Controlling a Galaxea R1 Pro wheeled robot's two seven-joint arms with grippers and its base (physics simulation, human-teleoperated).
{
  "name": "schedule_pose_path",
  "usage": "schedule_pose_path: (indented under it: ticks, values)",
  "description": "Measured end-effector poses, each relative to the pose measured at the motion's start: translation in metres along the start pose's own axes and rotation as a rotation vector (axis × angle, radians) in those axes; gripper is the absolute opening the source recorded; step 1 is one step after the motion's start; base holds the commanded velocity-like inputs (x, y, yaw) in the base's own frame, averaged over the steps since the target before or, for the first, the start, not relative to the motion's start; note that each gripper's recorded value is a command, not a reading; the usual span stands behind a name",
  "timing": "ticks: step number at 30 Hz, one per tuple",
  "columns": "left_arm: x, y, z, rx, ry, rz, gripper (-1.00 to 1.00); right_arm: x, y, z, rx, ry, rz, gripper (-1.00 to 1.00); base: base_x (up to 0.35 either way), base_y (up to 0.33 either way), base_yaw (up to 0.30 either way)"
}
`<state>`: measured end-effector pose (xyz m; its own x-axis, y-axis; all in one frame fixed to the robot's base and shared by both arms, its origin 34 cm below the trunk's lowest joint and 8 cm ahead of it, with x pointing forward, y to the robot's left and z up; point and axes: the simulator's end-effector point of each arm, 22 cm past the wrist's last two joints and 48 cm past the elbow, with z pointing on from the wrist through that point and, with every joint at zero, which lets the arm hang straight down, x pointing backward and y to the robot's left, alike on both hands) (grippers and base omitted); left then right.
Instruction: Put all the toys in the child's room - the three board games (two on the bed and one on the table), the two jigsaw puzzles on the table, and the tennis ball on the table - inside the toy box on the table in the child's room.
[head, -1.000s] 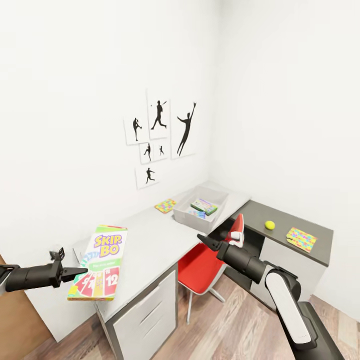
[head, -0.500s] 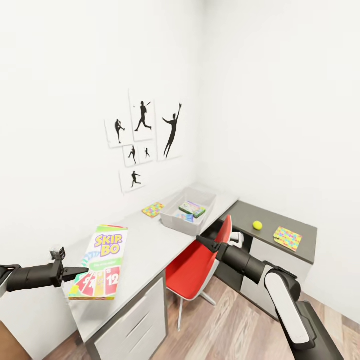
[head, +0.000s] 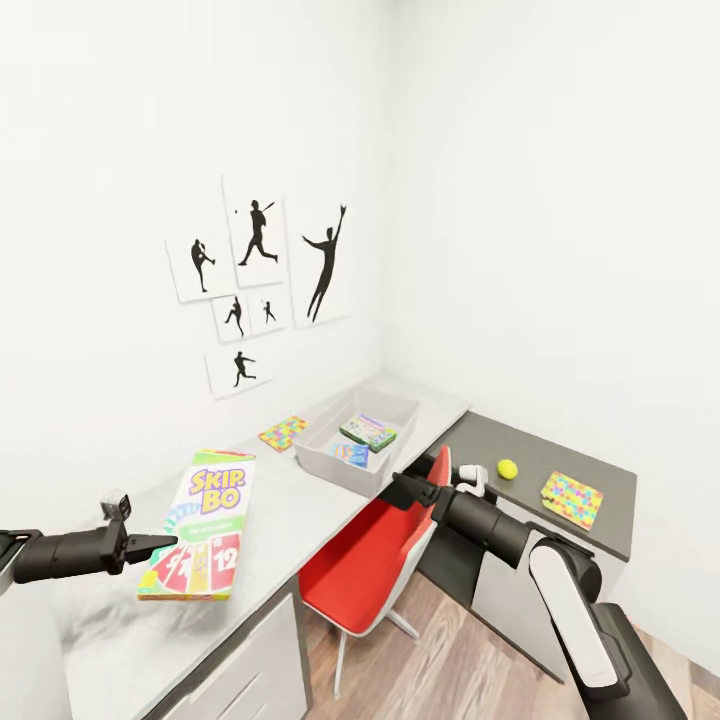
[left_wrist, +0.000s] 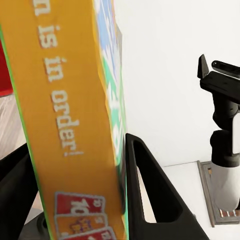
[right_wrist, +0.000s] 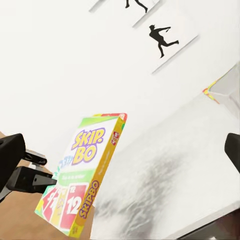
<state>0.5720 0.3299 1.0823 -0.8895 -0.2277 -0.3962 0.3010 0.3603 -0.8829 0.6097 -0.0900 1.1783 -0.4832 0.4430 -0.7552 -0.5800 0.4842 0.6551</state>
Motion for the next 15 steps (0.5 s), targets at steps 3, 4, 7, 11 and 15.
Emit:
schedule_pose_path:
  ticks: [3, 4, 7, 11, 15]
  values:
    - [0.000, 0.000, 0.000, 0.000, -0.001, 0.000, -1.00, 0.001, -0.001, 0.000, 0.008, 0.004, -0.010, 1.00, 0.256, -0.245, 0.000]
    - [0.000, 0.000, 0.000, 0.000, 0.000, 0.000, -1.00, 0.001, -0.003, 0.000, 0.014, 0.006, -0.011, 1.00, 0.255, -0.245, 0.000]
    - [0.000, 0.000, 0.000, 0.000, 0.001, 0.000, -1.00, 0.002, -0.019, -0.001, 0.093, 0.020, -0.006, 1.00, 0.249, -0.243, 0.000]
    - [0.000, 0.000, 0.000, 0.000, 0.001, -0.001, -1.00, -0.027, -0.035, 0.012, 0.248, 0.116, -0.023, 1.00, 0.226, -0.198, 0.000]
    - [0.000, 0.000, 0.000, 0.001, 0.000, 0.000, -1.00, -0.124, -0.021, 0.040, 0.381, 0.059, -0.138, 1.00, 0.119, -0.078, 0.000]
